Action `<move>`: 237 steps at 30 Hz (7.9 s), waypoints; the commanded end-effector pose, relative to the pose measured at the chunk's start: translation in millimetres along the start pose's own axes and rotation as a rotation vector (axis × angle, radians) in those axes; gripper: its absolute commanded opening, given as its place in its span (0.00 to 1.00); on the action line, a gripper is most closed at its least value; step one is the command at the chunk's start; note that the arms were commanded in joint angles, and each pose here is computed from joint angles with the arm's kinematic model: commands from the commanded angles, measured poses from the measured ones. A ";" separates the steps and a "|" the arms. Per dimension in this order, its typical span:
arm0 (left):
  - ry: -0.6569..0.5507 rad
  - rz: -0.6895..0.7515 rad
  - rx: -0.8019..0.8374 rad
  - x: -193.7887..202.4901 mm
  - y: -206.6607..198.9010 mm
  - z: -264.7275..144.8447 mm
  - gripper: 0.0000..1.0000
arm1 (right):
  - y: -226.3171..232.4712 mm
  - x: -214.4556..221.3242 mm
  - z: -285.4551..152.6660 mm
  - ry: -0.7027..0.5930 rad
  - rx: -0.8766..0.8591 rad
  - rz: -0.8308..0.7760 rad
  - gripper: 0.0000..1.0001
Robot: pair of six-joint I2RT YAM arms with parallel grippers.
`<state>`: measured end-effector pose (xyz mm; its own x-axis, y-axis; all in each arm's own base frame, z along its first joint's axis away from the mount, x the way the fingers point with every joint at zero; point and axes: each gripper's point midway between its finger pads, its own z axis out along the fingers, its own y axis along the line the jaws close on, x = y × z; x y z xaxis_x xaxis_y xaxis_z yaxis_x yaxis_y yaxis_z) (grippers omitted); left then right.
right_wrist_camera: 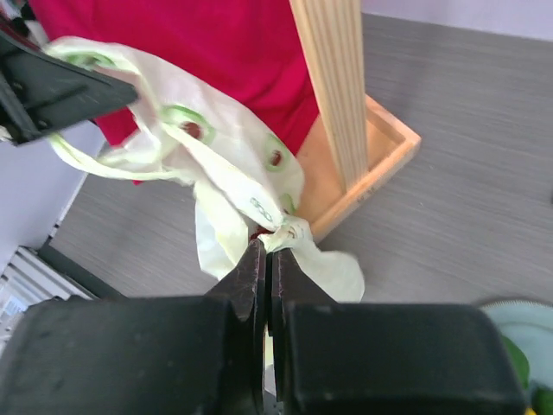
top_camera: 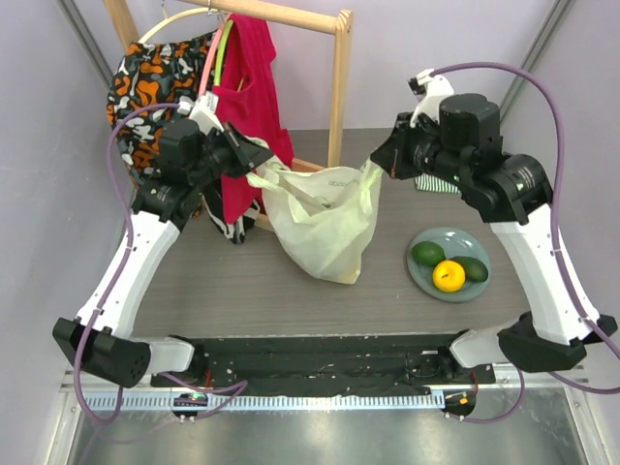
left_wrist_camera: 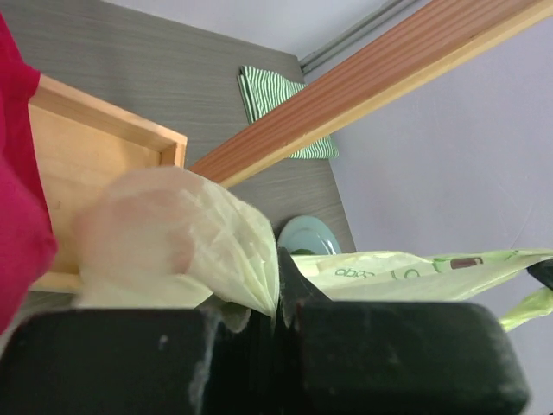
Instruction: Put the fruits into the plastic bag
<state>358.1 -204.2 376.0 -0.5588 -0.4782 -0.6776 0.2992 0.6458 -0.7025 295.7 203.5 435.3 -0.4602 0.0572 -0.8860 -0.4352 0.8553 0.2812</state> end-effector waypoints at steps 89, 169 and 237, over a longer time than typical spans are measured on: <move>0.020 -0.063 0.085 10.8 -14.5 -14.2 0.00 | -268.9 330.0 56.2 0.799 0.579 0.352 0.74; 0.035 -0.095 0.074 12.2 -12.5 -9.8 0.00 | 125.7 195.0 6.8 0.671 -0.262 -0.412 0.23; 0.050 -0.092 0.085 17.4 -8.9 -4.3 0.00 | 66.4 215.6 92.4 0.632 -0.013 -0.231 1.00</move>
<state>342.9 -215.3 353.0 -0.6564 -0.4991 -0.5658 0.2495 0.5642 -0.7871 237.3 300.4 193.5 -0.7645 -0.4829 -0.4271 -0.5449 0.8381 0.0278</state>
